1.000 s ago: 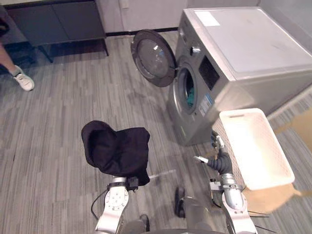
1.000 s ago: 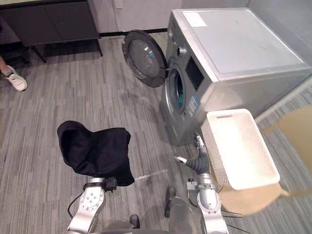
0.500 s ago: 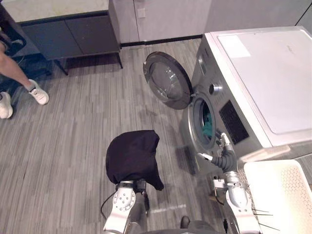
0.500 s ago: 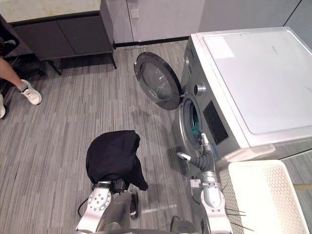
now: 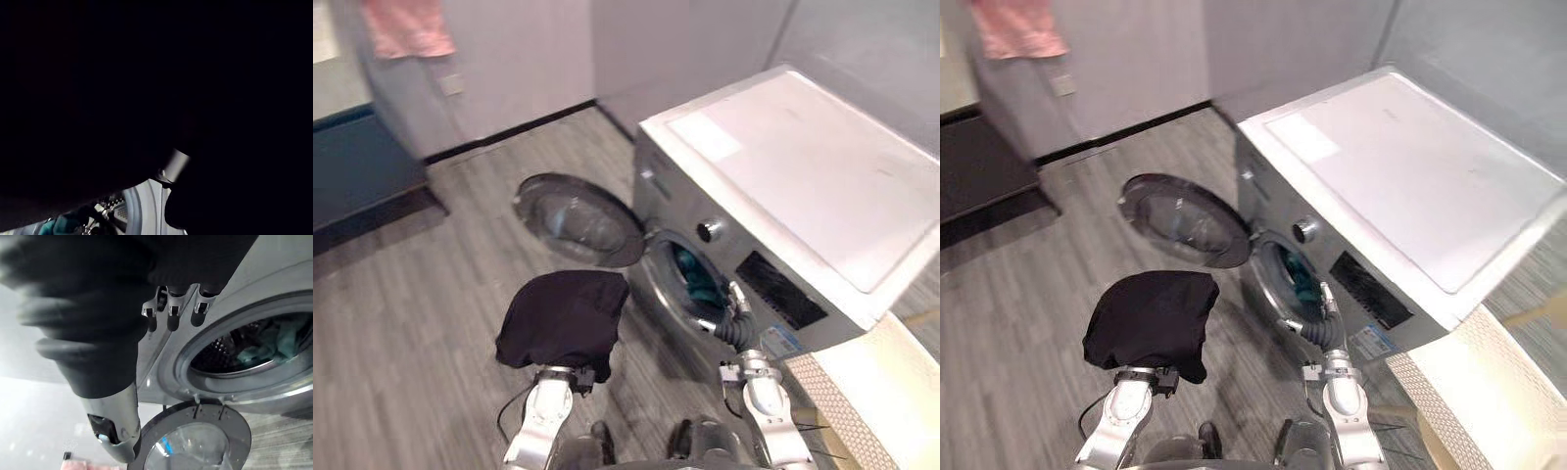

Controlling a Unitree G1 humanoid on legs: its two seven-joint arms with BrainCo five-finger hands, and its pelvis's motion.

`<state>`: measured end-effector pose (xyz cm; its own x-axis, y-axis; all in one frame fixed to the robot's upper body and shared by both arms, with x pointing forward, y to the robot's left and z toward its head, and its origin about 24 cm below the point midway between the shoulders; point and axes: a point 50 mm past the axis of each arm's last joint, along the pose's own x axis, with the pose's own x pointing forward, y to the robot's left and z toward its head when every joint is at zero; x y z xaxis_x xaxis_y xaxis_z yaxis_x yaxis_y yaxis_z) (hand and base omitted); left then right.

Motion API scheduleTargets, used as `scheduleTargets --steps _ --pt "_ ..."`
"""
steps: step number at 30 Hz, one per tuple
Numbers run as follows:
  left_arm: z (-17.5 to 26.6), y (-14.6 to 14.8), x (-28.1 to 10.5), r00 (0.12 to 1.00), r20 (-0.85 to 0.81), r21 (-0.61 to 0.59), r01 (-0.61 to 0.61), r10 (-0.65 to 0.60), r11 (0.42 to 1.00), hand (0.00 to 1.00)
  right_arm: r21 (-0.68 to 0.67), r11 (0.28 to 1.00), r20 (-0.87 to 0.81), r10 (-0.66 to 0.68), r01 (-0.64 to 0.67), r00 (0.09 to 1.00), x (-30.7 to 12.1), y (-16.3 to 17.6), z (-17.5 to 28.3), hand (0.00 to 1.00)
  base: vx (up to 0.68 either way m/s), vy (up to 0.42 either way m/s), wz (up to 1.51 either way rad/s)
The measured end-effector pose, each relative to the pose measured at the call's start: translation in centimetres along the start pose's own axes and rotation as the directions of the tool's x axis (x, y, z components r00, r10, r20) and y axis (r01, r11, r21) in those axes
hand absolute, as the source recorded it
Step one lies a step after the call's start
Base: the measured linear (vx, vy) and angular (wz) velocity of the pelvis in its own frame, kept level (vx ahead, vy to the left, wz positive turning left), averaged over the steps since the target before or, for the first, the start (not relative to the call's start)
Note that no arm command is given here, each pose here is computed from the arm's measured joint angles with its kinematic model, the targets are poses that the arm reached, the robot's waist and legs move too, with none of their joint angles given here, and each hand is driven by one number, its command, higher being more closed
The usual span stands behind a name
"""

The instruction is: Pick up the laundry basket with both hands and put the clothes into the washing machine.

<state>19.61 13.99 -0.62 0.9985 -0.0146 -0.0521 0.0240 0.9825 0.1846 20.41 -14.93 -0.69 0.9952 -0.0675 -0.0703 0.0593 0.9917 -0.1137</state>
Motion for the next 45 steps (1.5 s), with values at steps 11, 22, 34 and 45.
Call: scheduleTargets --steps 11,22,34,45 --pt "-2.3 -0.9 -0.4 0.994 -0.111 -0.006 0.026 -0.026 1.0 1.0 0.008 1.0 -0.13 0.007 -0.006 0.991 -2.7 0.3 -2.6 0.0 0.27 0.042 -0.96" --pt "-4.2 -0.4 -1.0 0.979 -0.203 -0.022 -0.027 0.022 0.999 1.0 -0.027 0.984 -0.198 -0.18 0.178 0.964 -3.0 -3.8 -4.2 0.0 0.08 0.251 -0.93" --pt "2.7 1.9 6.9 0.973 0.014 -0.271 -0.218 0.231 0.938 1.0 0.091 0.968 0.15 -0.247 0.236 0.957 3.2 -4.0 4.4 0.0 -0.17 0.0 -0.36" --pt "19.5 2.4 14.4 0.843 0.455 -0.4 -0.094 0.287 0.912 1.0 0.275 0.938 0.427 -0.315 0.21 0.848 5.7 -2.7 12.9 0.0 -0.13 -0.087 -0.04"
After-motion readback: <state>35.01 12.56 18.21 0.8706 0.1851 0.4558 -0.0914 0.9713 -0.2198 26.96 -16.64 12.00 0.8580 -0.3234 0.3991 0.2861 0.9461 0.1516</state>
